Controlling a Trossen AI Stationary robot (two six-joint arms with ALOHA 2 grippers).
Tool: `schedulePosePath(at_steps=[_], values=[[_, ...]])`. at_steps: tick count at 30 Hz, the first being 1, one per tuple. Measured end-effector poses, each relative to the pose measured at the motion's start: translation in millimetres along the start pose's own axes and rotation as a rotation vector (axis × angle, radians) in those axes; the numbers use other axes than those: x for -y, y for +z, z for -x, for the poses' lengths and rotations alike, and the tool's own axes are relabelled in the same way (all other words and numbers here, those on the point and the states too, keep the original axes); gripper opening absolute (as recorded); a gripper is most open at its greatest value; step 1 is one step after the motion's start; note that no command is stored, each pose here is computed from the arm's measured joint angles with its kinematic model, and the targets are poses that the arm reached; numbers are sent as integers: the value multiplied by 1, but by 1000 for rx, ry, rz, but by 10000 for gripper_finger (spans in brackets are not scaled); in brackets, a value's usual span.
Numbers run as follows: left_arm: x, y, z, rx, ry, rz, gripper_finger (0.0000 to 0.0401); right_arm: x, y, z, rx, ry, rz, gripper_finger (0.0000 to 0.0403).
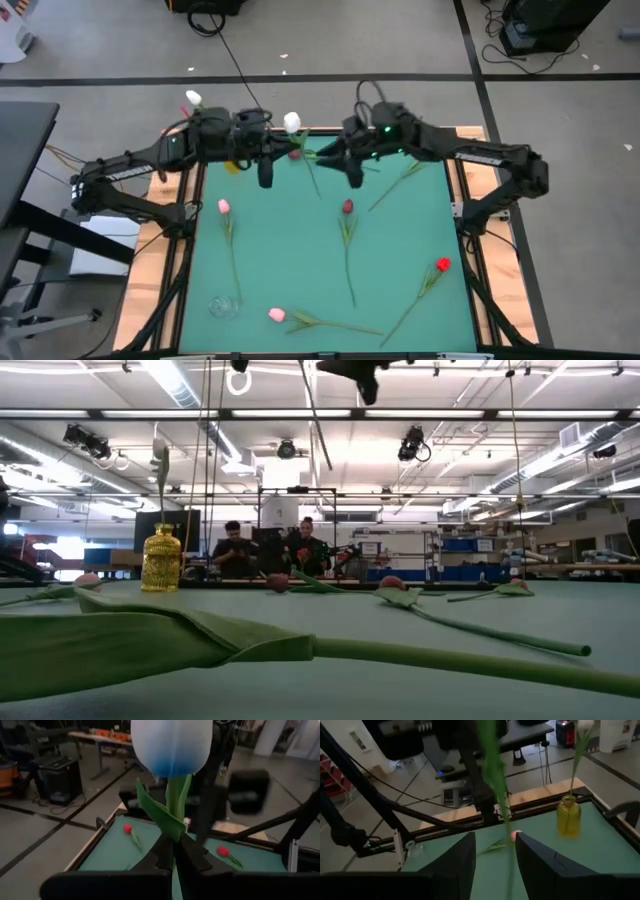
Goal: Sort flowers into vase by color
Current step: Put the white flower into the yellow vase
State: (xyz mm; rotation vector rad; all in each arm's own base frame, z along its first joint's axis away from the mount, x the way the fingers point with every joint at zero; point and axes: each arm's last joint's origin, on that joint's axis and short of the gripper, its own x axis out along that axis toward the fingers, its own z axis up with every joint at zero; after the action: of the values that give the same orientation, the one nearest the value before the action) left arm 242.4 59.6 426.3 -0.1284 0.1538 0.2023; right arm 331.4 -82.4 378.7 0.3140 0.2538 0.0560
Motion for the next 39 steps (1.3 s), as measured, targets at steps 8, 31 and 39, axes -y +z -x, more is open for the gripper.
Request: schedulePosePath(at_steps=[8, 31, 39], values=[[-2, 16, -9, 0, -40, -3, 13, 0, -4, -22, 55, 13, 21, 147], [-5, 19, -1, 15, 38, 47, 81, 0, 2, -16, 98, -45, 58, 7], [1, 24, 3, 60, 1, 58, 175, -11, 22, 2, 244, -34, 110, 4]])
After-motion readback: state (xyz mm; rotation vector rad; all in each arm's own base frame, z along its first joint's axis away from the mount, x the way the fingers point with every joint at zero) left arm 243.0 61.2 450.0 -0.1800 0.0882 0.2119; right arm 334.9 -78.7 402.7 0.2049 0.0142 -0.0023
